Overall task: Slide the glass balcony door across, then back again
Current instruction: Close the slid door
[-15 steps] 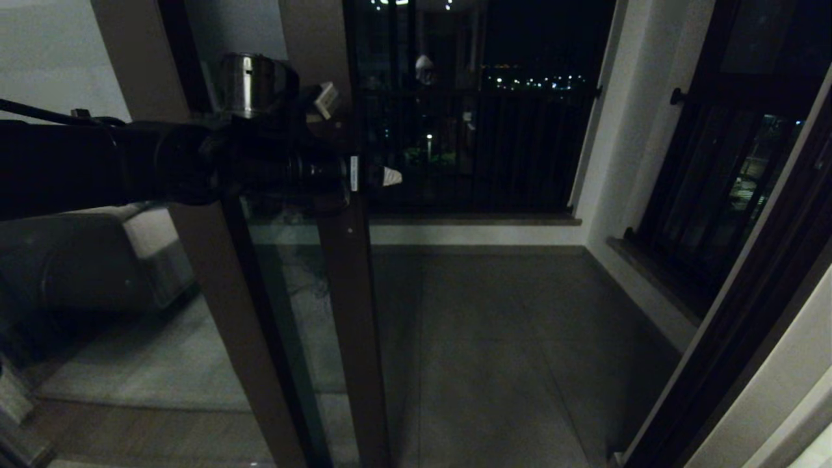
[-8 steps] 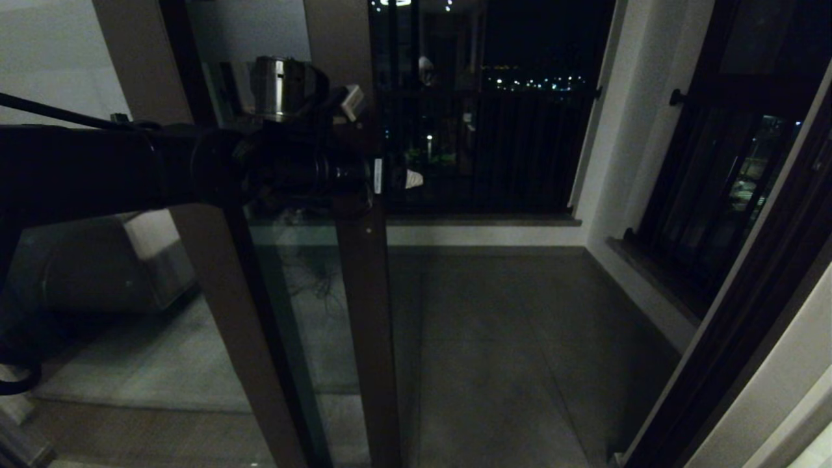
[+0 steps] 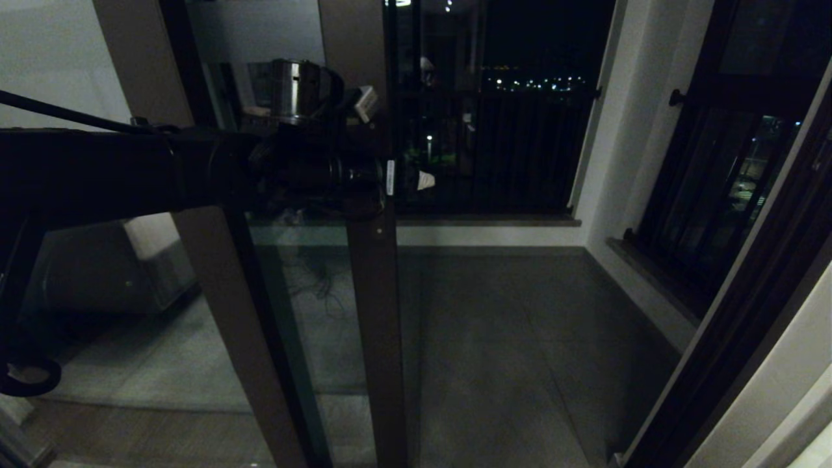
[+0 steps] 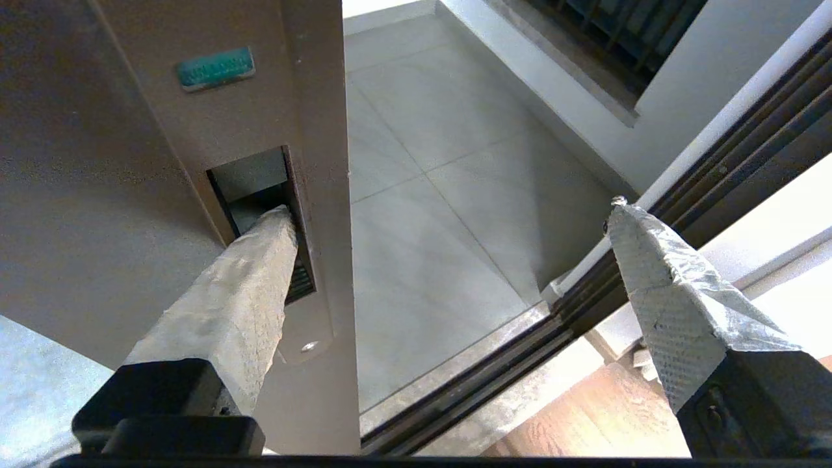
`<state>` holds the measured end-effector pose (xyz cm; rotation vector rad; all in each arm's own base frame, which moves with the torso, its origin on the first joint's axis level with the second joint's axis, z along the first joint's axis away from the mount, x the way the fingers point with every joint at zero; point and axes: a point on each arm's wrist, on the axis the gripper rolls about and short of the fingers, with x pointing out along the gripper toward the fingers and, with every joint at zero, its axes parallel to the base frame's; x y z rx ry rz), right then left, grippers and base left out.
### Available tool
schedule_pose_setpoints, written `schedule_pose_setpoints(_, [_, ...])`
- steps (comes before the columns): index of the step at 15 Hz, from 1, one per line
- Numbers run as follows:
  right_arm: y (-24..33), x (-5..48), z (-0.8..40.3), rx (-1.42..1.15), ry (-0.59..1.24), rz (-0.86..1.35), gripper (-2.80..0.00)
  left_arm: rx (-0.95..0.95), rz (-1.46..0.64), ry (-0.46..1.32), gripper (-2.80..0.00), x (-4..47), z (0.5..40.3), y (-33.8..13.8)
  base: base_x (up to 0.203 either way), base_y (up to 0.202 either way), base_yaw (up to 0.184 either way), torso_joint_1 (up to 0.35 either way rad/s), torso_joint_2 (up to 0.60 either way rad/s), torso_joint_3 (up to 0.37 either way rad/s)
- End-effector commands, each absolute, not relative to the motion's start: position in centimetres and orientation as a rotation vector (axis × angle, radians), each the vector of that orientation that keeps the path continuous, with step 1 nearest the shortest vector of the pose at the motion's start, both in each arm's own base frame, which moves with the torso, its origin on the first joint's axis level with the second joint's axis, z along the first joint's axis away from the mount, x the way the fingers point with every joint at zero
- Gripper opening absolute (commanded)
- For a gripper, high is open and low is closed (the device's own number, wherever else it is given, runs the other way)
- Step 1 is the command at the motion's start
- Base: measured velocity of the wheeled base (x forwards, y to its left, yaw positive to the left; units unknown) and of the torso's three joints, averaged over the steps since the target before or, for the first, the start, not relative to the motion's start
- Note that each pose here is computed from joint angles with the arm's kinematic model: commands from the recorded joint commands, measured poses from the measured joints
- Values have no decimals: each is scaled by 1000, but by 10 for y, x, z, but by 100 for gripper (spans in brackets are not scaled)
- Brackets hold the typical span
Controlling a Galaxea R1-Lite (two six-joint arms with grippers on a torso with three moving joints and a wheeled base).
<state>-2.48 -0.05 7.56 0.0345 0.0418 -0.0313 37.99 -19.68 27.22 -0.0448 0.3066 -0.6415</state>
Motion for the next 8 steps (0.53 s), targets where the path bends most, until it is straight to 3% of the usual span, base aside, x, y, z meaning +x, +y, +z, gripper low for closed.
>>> schedule_pose_setpoints(1, [-1,-25,75,35,44,-31,-280,-43,-652,323,0,382,266,-203,0,0,0,0,0,0])
schedule_pose_setpoints(8, [-1,-25,76,35,42,-33,-280,-37,-682,326,0,381,261,-219,0,0,0,0,0,0])
